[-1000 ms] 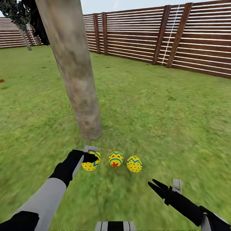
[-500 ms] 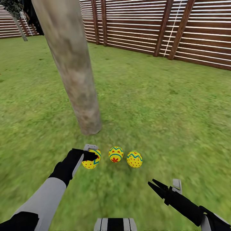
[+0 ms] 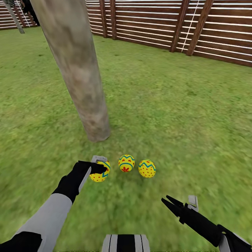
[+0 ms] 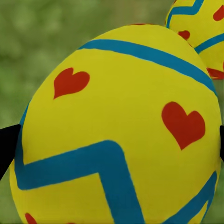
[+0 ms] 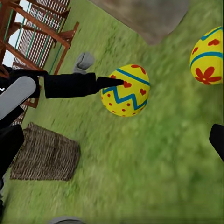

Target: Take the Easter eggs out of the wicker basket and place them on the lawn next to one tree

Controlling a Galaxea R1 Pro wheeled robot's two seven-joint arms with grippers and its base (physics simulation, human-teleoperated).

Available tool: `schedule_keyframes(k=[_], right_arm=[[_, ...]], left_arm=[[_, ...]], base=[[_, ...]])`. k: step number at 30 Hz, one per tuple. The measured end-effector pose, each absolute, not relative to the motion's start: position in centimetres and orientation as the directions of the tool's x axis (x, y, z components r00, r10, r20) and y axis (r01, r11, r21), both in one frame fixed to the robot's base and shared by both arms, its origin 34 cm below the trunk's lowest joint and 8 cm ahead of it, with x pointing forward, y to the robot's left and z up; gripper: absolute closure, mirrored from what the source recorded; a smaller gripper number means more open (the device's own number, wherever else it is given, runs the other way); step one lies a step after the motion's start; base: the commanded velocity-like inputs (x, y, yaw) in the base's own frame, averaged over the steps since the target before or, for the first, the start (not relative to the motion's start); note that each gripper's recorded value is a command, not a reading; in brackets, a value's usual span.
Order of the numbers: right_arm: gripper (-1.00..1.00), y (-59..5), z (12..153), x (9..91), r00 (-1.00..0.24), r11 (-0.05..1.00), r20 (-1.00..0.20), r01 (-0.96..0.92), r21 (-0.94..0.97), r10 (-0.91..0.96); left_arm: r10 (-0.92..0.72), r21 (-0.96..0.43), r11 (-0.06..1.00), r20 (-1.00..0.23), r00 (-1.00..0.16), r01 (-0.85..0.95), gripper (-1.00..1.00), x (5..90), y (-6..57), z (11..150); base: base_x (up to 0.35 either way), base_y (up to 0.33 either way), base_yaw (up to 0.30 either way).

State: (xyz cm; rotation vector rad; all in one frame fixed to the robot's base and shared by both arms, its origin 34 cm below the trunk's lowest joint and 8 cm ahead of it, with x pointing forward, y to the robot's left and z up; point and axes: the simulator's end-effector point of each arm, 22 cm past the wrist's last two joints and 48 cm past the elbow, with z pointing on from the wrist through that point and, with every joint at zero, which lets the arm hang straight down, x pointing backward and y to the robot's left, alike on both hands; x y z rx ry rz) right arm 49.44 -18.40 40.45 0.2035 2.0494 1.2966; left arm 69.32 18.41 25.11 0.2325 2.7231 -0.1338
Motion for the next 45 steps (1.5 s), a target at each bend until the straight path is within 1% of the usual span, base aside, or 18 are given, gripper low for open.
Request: schedule_keyframes(k=[18, 26, 35, 45], right_arm=[[-1.00, -18.4, 37.2, 48.6, -0.780, 0.489, -0.413, -0.159, 0.857, 0.470], [-1.00, -18.4, 37.2, 48.6, -0.780, 0.489, -0.413, -0.159, 0.858, 0.470], [-1.00, -18.4, 37.3, 48.6, -0.780, 0.489, -0.414, -0.160, 0.857, 0.470], [-1.00, -18.4, 37.3, 48.6, -0.780, 0.489, -0.413, -0.160, 0.858, 0.470]], left_arm=[[0.143, -0.074, 0.981, -0.337, -0.931, 0.177, 1.00, 67.5, 18.4, 20.6], [0.142, -0.075, 0.981, -0.345, -0.928, 0.178, 1.00, 67.8, 18.3, 20.9], [0.142, -0.073, 0.981, -0.349, -0.926, 0.178, 1.00, 68.0, 18.3, 21.1], [0.142, -0.072, 0.981, -0.347, -0.927, 0.178, 1.00, 67.9, 18.3, 21.0]], base=[[0.000, 0.000, 0.000], [0.015, 0.000, 0.000], [0.289, 0.000, 0.000], [0.215, 0.000, 0.000]])
